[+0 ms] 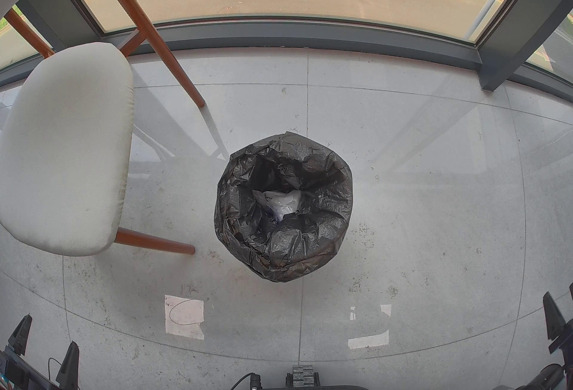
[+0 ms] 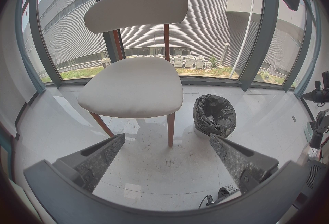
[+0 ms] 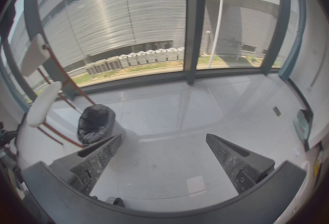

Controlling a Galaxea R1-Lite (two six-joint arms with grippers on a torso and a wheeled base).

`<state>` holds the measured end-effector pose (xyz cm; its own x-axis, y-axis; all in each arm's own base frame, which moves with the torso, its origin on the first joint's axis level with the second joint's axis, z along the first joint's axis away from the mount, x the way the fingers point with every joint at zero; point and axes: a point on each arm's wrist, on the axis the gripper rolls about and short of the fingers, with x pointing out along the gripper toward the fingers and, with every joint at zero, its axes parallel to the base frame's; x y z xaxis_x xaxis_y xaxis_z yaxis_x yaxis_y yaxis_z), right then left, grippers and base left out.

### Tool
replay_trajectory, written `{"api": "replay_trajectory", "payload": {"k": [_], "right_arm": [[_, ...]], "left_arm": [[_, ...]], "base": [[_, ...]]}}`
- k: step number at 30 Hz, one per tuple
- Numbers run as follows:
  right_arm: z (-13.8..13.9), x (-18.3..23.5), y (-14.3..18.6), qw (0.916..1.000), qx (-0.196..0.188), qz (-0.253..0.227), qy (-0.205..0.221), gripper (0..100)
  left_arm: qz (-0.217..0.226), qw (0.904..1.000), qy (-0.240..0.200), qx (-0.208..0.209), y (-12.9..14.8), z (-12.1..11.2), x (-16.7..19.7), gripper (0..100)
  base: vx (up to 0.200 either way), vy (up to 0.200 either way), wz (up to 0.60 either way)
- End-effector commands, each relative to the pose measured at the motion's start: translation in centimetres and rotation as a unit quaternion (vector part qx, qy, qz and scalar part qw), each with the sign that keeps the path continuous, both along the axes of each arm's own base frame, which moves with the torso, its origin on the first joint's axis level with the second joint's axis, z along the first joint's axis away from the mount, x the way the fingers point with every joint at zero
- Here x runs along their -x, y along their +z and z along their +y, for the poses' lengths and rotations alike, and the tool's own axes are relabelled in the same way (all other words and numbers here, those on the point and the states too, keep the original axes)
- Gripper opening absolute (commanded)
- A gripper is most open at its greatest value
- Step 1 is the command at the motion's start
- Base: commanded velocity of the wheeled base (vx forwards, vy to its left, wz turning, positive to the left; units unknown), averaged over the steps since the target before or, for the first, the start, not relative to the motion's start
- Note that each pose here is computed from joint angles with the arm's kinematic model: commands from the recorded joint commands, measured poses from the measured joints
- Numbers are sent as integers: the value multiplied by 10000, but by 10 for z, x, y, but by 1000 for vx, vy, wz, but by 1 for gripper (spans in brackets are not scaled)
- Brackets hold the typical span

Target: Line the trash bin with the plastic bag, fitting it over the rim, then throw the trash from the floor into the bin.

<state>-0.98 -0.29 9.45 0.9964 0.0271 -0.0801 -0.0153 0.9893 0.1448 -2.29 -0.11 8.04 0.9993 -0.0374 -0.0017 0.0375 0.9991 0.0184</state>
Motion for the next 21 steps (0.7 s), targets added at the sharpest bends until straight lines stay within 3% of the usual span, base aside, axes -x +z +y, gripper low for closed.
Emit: {"api": "replay_trajectory", "payload": {"k": [1,4,5,7,21], "right_arm": [[5,6,-12,9921,676,-274,1023,100],[1,8,-18,9964,767,69,-346,100],[2,10,-19,9958,752,36,-519,100],[2,12,-19,9967,749,-300,-128,100],[2,12,-19,9965,731,-313,-268,100]], "left_arm": [[53,10000,11,1,-5,0,-1,100],[53,10000,3,1,-5,0,-1,100],[53,10000,3,1,-5,0,-1,100],[53,10000,-5,1,-5,0,-1,100],[53,10000,-5,-7,-5,0,-1,100]], "base": [[0,0,0],[0,0,0],[0,0,0],[0,0,0],[0,0,0]]}}
